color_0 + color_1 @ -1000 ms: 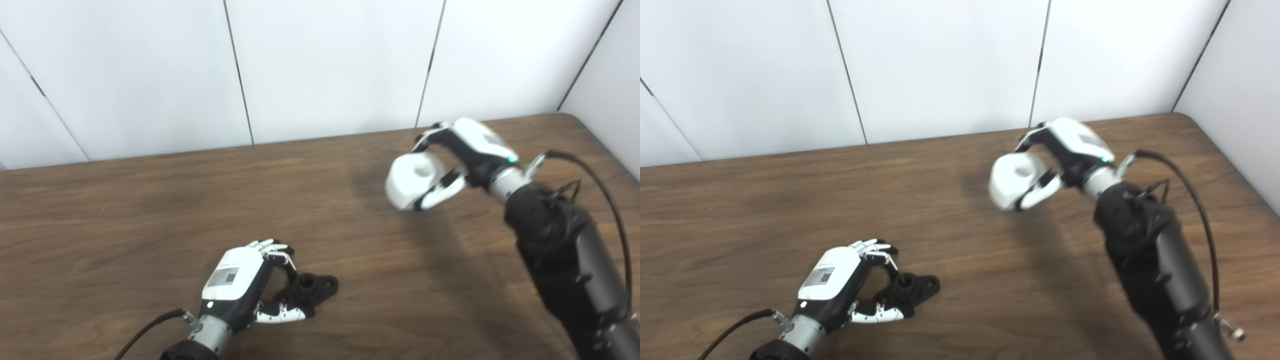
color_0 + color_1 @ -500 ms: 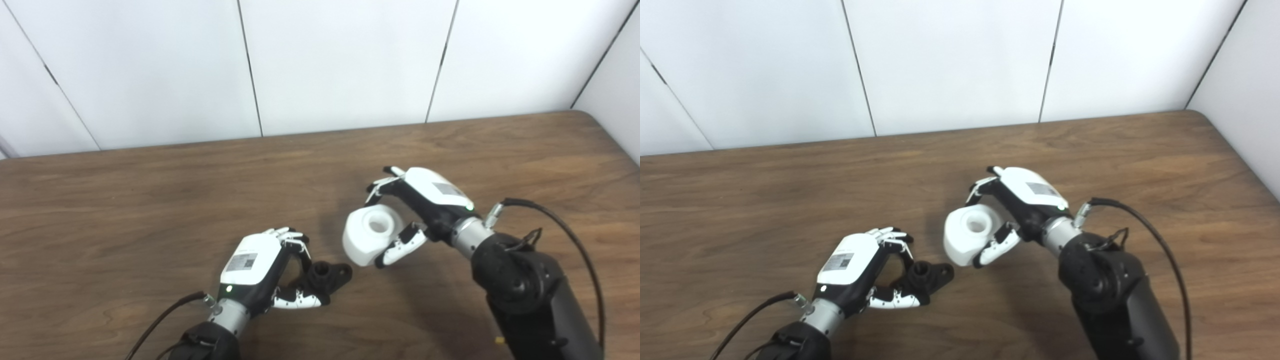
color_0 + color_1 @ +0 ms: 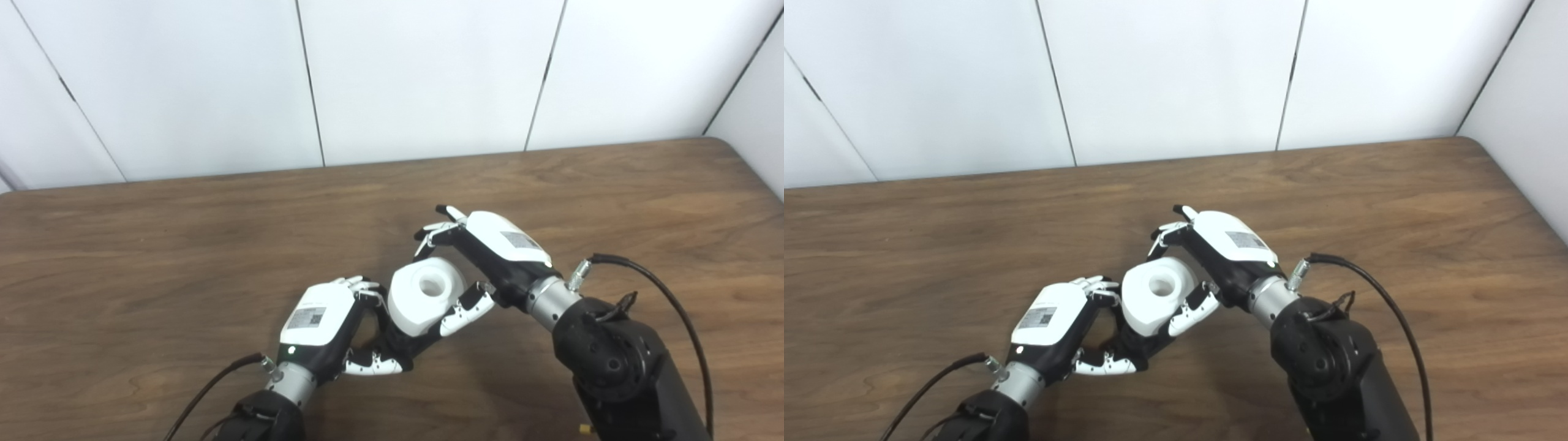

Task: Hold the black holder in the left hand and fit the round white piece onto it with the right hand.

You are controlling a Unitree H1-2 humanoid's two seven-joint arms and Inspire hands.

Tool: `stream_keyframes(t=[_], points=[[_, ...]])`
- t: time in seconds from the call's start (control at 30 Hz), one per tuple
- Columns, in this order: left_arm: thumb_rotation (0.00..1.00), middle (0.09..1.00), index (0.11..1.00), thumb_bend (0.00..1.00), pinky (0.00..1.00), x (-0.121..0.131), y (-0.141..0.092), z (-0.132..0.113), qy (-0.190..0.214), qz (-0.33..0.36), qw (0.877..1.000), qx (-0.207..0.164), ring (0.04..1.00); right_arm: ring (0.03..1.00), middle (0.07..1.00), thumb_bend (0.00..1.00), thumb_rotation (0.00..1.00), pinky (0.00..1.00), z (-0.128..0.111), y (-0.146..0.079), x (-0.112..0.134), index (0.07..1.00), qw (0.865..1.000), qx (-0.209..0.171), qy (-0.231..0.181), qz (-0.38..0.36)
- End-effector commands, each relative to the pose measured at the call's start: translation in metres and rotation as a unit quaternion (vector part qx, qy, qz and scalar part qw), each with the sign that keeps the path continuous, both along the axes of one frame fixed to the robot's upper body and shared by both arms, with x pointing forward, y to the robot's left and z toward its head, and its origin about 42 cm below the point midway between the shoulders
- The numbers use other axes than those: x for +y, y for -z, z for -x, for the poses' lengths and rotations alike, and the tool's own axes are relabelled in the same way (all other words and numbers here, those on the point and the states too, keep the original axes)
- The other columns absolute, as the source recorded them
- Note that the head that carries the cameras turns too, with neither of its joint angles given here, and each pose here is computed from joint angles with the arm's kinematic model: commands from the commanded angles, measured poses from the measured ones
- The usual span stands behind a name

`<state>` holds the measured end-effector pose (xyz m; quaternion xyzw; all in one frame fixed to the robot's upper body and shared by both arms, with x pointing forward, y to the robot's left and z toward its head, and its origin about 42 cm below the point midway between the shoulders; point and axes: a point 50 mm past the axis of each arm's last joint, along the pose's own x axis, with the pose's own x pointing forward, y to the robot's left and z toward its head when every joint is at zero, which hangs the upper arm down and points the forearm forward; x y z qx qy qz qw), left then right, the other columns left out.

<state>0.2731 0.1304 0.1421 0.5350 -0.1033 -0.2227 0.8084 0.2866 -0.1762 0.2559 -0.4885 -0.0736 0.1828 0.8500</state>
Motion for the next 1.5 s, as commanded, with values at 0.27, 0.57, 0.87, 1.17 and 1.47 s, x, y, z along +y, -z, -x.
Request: stream_keyframes(t=[0.27,0.57,0.87,1.17,1.47], points=[[0.05,0.794,0.486,0.52,0.88,-0.011,0.024,0.007,0.024,-0.035,0.997,0.06,0.877,0.992,0.822,0.52,0.14,0.9,0.0,-0.029,0.008,0.482,0.998,-0.056,-0.014,-0.021],[0.05,0.792,0.486,0.52,0.88,-0.012,0.023,0.006,0.026,-0.038,0.997,0.062,0.875,0.985,0.821,0.52,0.14,0.86,-0.001,-0.037,0.008,0.482,0.998,-0.061,-0.017,-0.02],[0.05,0.789,0.486,0.52,0.88,-0.013,0.023,0.006,0.026,-0.037,0.997,0.062,0.87,0.975,0.813,0.52,0.14,0.89,0.0,-0.036,0.006,0.482,0.999,-0.046,-0.024,-0.004],[0.05,0.79,0.486,0.52,0.88,-0.013,0.02,0.006,0.026,-0.035,0.997,0.06,0.874,0.974,0.814,0.52,0.14,0.97,-0.001,-0.037,0.001,0.483,0.999,-0.015,-0.02,0.026],[0.05,0.792,0.486,0.52,0.88,-0.013,0.019,0.006,0.026,-0.04,0.997,0.06,0.874,0.972,0.812,0.52,0.14,0.96,-0.001,-0.031,-0.001,0.483,0.999,0.0,-0.017,0.031]])
